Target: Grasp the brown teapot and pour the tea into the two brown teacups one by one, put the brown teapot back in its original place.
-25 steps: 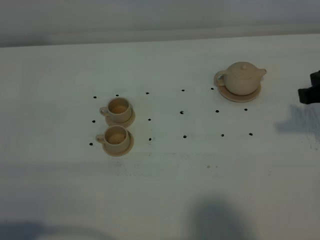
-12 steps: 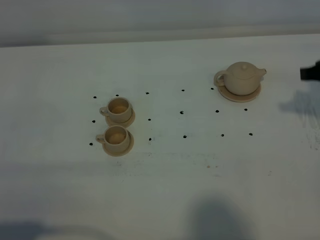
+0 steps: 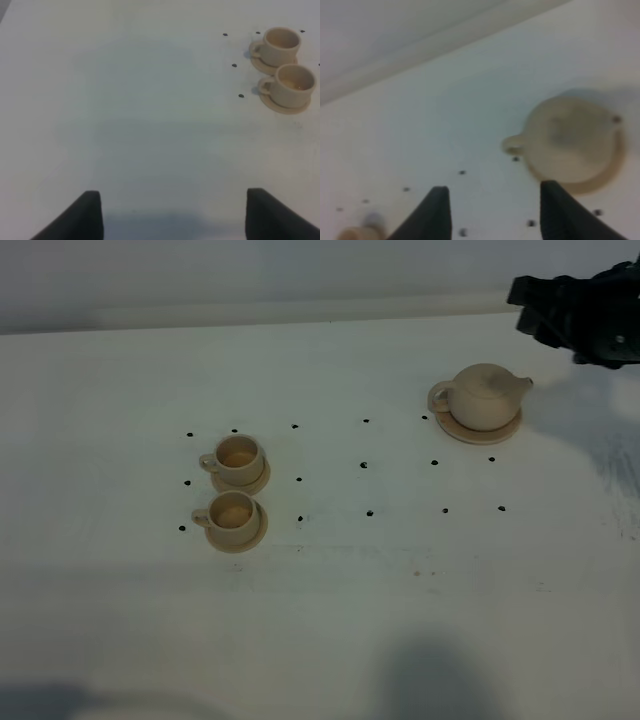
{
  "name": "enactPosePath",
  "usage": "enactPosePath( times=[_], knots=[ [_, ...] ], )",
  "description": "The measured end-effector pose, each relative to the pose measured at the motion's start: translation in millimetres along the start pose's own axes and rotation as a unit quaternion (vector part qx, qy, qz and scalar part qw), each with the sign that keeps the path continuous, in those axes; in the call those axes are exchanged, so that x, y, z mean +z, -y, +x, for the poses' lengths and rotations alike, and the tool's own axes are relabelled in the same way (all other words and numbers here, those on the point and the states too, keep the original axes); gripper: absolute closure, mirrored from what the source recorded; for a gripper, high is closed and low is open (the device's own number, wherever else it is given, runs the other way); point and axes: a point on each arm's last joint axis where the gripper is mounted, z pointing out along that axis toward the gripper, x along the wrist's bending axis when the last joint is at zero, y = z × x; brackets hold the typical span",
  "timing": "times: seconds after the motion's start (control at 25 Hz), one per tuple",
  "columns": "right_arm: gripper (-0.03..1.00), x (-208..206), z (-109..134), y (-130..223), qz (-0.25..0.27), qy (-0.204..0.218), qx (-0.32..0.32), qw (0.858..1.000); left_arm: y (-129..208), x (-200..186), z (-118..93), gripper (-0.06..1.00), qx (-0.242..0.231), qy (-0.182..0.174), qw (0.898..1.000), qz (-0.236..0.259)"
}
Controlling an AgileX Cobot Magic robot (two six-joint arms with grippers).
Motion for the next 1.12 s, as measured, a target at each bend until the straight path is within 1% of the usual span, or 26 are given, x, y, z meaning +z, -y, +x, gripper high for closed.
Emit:
enactPosePath(
  times=[0.2,0.28,0.36,0.48,0.68,0.88,1.0,1.12],
  knots=[
    [0.57,2.3,14.1,5.2,0.0,-0.026,0.01,1.0,0.0,0.0,0.0,0.37,0.0,0.0,1.0,0.0],
    [0.57,2.6,18.8,8.7,0.006,-0.034,0.003,0.999,0.0,0.0,0.0,0.37,0.0,0.0,1.0,0.0],
    [0.57,2.9,22.2,11.8,0.012,-0.038,-0.031,0.999,0.0,0.0,0.0,0.37,0.0,0.0,1.0,0.0],
    [0.57,4.2,27.9,19.7,0.035,-0.044,-0.088,0.995,0.0,0.0,0.0,0.37,0.0,0.0,1.0,0.0],
    [0.57,16.5,39.9,19.9,0.078,-0.046,-0.149,0.985,0.0,0.0,0.0,0.37,0.0,0.0,1.0,0.0],
    [0.57,31.3,52.6,8.8,0.072,-0.051,-0.174,0.981,0.1,0.0,0.0,0.37,0.0,0.0,1.0,0.001],
    [0.57,53.3,59.7,2.1,0.077,-0.051,-0.186,0.978,0.1,0.0,0.0,0.37,0.0,0.0,1.0,0.001],
    [0.57,79.3,62.6,-1.5,0.097,-0.045,-0.2,0.974,0.1,0.0,0.0,0.37,0.0,0.0,1.0,0.001]
  ],
)
